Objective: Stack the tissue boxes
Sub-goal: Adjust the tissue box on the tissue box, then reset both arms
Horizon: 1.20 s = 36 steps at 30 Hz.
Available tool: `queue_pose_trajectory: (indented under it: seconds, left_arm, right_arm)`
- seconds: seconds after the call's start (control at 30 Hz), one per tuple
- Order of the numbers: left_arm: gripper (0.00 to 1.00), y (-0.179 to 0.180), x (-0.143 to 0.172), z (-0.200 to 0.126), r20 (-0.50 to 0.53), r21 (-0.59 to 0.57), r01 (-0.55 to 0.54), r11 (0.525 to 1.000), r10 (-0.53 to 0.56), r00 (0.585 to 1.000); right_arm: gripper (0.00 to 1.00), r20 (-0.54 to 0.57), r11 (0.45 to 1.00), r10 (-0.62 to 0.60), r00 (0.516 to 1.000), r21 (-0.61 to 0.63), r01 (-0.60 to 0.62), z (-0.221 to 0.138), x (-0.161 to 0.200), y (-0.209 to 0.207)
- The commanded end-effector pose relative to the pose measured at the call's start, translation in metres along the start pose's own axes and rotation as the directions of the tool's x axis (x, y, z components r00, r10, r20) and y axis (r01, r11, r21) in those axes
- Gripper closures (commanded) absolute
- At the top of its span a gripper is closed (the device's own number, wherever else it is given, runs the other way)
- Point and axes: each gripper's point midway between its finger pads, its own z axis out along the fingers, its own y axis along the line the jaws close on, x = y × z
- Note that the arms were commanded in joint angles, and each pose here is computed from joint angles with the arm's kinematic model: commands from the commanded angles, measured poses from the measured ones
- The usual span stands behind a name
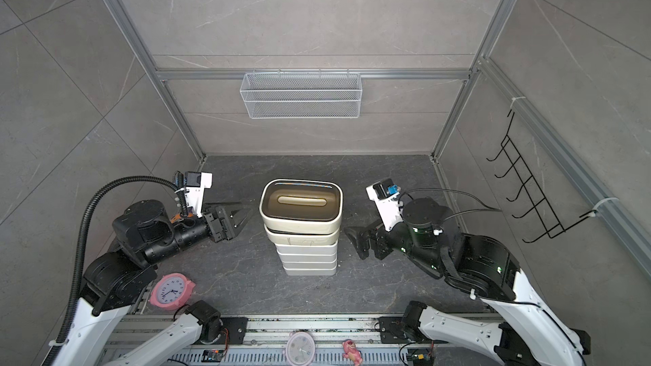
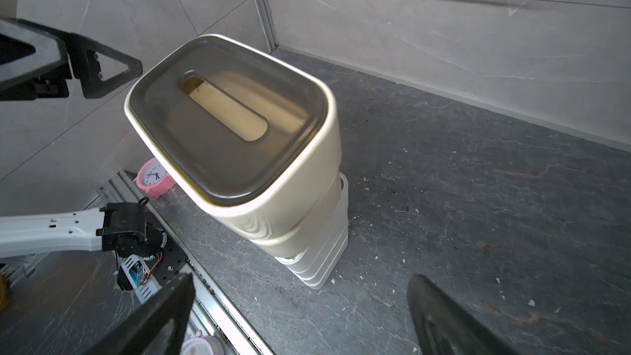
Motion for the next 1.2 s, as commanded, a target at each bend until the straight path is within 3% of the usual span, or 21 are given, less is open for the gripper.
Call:
queue_pose_trajectory:
  seconds: [0.0,0.13,0.23,0.43,0.53,0.63,0.73,0.83,0.87,0.9,0.97,1.03,1.17]
  left_arm:
    - [0.00,0.011,-0.006,-0.019,0.041,-0.101,-0.061,0.993,0.065,0.997]
    - [0.00,0.038,0.000,-0.025,0.029,-0.238,-0.071,0.969,0.080,0.996]
    - [0.00,0.076,0.013,-0.022,-0.017,-0.403,-0.072,0.912,0.072,0.997]
    - [0.00,0.143,0.026,-0.021,-0.059,-0.668,-0.094,0.738,0.073,0.996]
    - [0.00,0.167,0.031,-0.020,-0.077,-0.727,-0.113,0.678,0.083,0.994]
    - [0.00,0.202,0.046,-0.002,-0.112,-0.730,-0.126,0.672,0.064,0.992]
    - [0.00,0.255,0.066,0.006,-0.050,-0.735,0.027,0.677,-0.094,0.994]
    - [0.00,0.305,0.078,-0.004,0.065,-0.764,0.206,0.612,-0.244,0.967]
    - [0.00,0.312,0.072,-0.007,0.095,-0.751,0.249,0.612,-0.273,0.957]
    - [0.00,0.321,0.066,-0.011,0.121,-0.766,0.262,0.587,-0.269,0.956]
    - [0.00,0.344,0.059,-0.029,0.180,-0.843,0.267,0.467,-0.223,0.958]
    - [0.00,0.363,0.061,-0.032,0.222,-0.866,0.273,0.418,-0.166,0.961]
    - [0.00,0.389,0.074,-0.023,0.236,-0.867,0.237,0.438,-0.057,0.970]
  right_arm:
    - [0.00,0.000,0.994,0.041,0.999,0.099,-0.041,0.001,0.008,-0.018]
    - [0.00,-0.012,0.984,0.057,0.998,0.170,-0.054,0.009,0.021,-0.032]
    - [0.00,-0.060,0.978,0.066,0.996,0.204,-0.052,0.029,0.038,-0.035]
    - [0.00,-0.057,0.950,0.185,0.981,0.264,-0.164,0.054,0.060,-0.068]
    - [0.00,-0.079,0.928,0.304,0.949,0.249,-0.277,0.072,0.070,-0.090]
    - [0.00,-0.119,0.904,0.361,0.925,0.288,-0.316,0.097,0.088,-0.117]
    - [0.00,-0.114,0.870,0.417,0.902,0.336,-0.360,0.115,0.106,-0.148]
    - [0.00,-0.043,0.817,0.489,0.871,0.371,-0.441,0.122,0.119,-0.186]
    - [0.00,-0.023,0.796,0.511,0.859,0.390,-0.463,0.123,0.126,-0.199]
    - [0.00,0.002,0.770,0.538,0.843,0.406,-0.492,0.126,0.133,-0.215]
    - [0.00,0.027,0.729,0.580,0.814,0.429,-0.534,0.134,0.152,-0.242]
    - [0.00,0.035,0.710,0.594,0.804,0.446,-0.545,0.146,0.167,-0.264]
    - [0.00,0.040,0.719,0.527,0.849,0.511,-0.471,0.160,0.185,-0.290]
